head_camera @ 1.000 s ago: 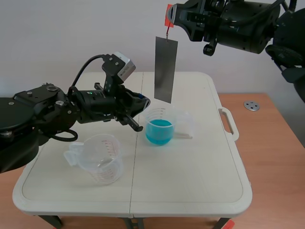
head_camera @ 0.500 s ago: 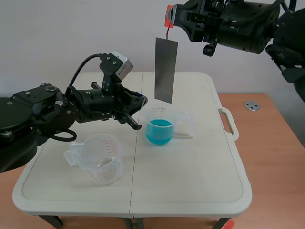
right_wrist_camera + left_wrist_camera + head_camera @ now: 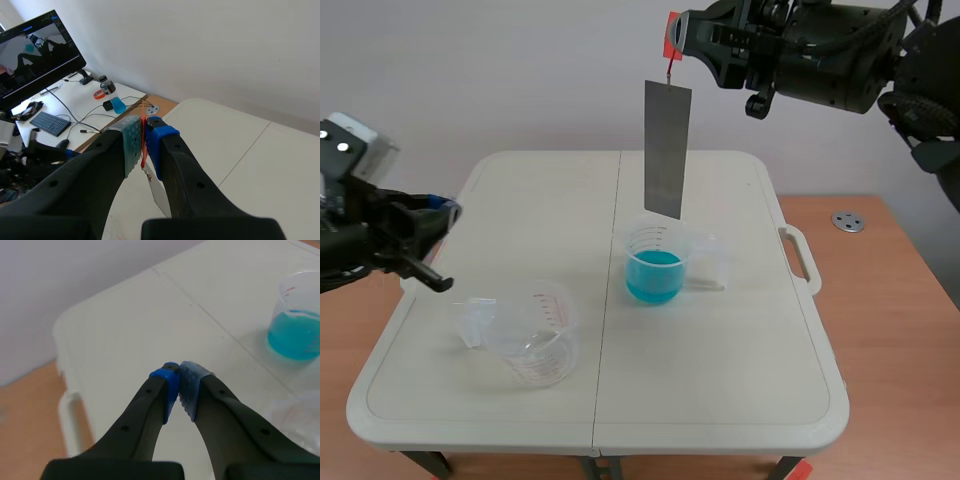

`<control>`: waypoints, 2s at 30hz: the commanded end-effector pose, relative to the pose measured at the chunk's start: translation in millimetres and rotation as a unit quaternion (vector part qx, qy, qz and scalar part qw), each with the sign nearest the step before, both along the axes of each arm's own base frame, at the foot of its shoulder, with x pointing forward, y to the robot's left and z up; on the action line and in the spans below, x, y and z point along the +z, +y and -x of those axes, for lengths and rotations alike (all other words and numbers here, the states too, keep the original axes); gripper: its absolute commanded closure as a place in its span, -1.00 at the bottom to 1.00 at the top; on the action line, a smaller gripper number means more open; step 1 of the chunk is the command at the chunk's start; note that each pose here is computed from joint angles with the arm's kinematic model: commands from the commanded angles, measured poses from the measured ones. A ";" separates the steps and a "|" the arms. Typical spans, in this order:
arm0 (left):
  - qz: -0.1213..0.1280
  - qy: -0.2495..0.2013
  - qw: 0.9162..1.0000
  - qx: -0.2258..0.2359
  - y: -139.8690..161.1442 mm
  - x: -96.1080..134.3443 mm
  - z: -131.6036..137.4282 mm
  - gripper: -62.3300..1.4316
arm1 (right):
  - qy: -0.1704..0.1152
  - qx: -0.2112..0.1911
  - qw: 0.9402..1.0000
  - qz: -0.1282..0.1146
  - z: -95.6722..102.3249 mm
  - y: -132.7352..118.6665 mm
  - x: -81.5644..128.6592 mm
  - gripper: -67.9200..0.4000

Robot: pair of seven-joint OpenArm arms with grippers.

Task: Hold the metal plate by the orange handle, dip it into the blue solution, take it out and point at it, then put the plate back in the beaker on the left.
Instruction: 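Point at the plate with the left hand, then lower the plate into the blue solution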

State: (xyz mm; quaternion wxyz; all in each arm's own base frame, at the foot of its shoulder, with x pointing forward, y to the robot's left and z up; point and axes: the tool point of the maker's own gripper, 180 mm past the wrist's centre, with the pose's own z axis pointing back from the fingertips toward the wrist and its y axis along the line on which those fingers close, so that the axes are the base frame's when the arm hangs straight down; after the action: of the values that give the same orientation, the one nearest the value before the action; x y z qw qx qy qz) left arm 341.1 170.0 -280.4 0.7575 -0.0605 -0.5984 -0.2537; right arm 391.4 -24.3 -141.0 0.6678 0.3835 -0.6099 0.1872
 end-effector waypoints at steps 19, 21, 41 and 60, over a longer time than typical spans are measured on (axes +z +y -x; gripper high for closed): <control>-0.087 0.201 0.971 0.096 120.7 -64.2 169.6 0.90 | 0.012 0.016 1.000 -0.023 8.0 5.1 -5.2 0.94; -0.080 0.227 0.965 0.104 119.1 -75.3 192.1 0.90 | 0.020 0.018 0.999 -0.023 7.9 7.0 -10.9 0.94; -0.030 0.375 0.909 0.178 83.5 -128.2 320.5 0.90 | 0.028 0.006 0.999 -0.028 -0.1 3.1 -39.0 0.94; -0.023 0.403 0.899 0.170 69.7 -136.5 332.8 0.90 | 0.055 -0.026 0.998 -0.019 -10.1 8.5 -85.4 0.95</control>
State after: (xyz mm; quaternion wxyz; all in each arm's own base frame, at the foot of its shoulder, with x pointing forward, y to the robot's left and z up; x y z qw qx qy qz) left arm 9.1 241.0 -418.2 0.9669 -0.0346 -0.2364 -0.0900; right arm 394.6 -13.5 -243.0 0.7145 0.3872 -0.5665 0.1366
